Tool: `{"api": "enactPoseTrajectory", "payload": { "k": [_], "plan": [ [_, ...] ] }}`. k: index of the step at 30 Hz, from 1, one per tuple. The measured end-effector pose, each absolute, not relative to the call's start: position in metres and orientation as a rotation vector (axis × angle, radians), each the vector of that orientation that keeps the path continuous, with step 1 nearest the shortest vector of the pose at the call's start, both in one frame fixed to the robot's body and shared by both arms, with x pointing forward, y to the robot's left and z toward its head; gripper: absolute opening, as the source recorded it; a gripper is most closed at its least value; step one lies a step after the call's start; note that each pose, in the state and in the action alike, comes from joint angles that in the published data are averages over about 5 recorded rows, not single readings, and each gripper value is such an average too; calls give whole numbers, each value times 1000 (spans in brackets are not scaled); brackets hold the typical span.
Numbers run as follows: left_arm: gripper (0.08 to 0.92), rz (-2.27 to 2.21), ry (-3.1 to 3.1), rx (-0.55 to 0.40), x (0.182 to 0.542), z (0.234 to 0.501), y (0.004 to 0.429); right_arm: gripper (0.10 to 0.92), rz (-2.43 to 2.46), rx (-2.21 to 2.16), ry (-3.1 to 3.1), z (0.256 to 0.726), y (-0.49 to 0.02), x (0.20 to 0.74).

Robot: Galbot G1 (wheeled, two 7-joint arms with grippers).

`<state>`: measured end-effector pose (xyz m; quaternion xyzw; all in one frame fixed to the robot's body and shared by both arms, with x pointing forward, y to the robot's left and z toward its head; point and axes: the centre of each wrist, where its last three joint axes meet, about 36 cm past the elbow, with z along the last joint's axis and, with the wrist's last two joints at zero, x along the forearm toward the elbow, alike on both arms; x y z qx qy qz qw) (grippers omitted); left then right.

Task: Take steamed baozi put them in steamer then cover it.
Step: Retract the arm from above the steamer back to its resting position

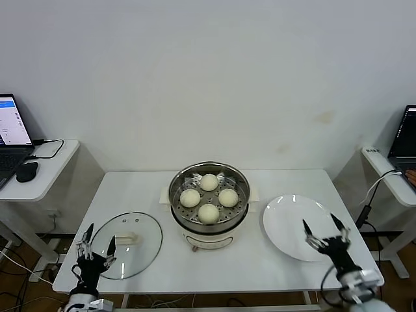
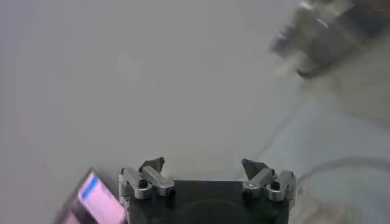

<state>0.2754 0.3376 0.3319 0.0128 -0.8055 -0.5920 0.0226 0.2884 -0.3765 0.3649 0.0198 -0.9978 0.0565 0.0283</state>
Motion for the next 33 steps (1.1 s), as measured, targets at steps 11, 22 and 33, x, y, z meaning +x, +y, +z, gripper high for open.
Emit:
{"api": "enactPoseTrajectory", "payload": {
  "k": [11,22,33],
  "plan": [
    [823,-2220,-2115,-171,288,301,362,823,145,-165,-3018,344,-388,246],
    [823,-2326,-1996,-233,322,287,368,823,133,-262,-2976,330,-392,223],
    [823,-2363,-1989,-238,362,283,361,823,134,-291,-2954,323,-390,212]
  ]
}}
